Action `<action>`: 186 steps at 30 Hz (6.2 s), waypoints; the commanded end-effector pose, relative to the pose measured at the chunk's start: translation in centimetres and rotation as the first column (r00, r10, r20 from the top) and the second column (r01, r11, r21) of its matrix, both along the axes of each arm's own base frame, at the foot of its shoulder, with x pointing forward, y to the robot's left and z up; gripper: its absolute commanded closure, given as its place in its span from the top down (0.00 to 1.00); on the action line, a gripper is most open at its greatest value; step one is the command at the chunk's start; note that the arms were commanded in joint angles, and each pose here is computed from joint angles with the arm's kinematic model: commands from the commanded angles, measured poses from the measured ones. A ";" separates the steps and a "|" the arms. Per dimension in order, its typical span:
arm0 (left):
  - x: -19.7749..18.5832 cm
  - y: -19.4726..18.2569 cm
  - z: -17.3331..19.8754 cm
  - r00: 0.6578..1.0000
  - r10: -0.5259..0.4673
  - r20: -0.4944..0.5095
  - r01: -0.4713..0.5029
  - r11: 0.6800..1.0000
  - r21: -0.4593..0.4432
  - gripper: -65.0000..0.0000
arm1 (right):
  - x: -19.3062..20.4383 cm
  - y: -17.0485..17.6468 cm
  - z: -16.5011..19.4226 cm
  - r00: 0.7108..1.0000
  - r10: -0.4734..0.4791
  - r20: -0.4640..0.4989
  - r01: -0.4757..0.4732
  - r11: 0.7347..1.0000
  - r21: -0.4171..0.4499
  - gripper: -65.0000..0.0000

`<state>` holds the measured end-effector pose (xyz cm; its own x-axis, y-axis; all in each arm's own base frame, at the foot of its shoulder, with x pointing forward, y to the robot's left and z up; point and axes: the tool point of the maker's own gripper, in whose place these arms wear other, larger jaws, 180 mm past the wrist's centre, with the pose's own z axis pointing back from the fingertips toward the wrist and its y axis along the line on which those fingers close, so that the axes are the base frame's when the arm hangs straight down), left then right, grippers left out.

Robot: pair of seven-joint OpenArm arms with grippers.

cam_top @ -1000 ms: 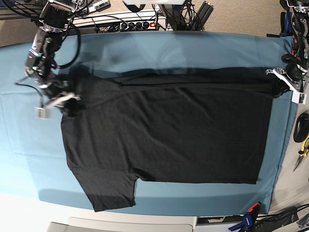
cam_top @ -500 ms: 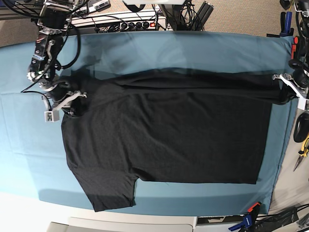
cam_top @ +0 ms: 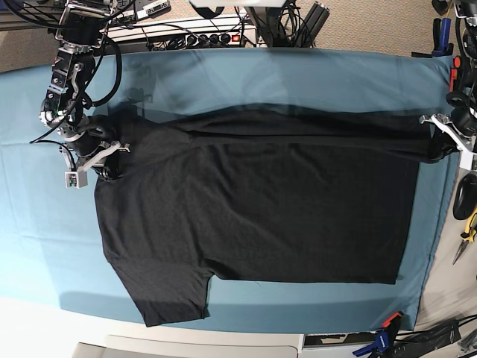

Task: Fold the T-shirt properly
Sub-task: 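Release the shoulder with the right gripper and regrasp near the collar, then hold the shirt edge with both grippers and adjust the grip, then pull both held corners toward the robot to stretch the shirt flat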

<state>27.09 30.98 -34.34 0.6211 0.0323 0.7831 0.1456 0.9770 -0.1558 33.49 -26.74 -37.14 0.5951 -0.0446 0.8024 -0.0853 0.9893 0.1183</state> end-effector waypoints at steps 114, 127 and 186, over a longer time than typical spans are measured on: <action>1.6 0.3 1.3 0.999 0.027 0.036 -0.028 1.000 0.007 0.58 | -11.0 -2.5 1.8 0.979 -0.198 0.046 0.153 0.867 0.475 0.57; 1.3 -0.7 0.5 0.999 0.040 0.031 -0.039 0.999 -0.032 0.58 | -10.0 -3.7 1.9 0.970 -0.230 0.075 0.181 0.895 0.407 0.45; -4.2 -2.1 -6.3 0.965 0.119 -0.234 -0.196 0.920 -0.340 0.00 | -10.6 -3.6 0.9 0.976 -0.214 0.028 0.188 0.908 0.375 0.00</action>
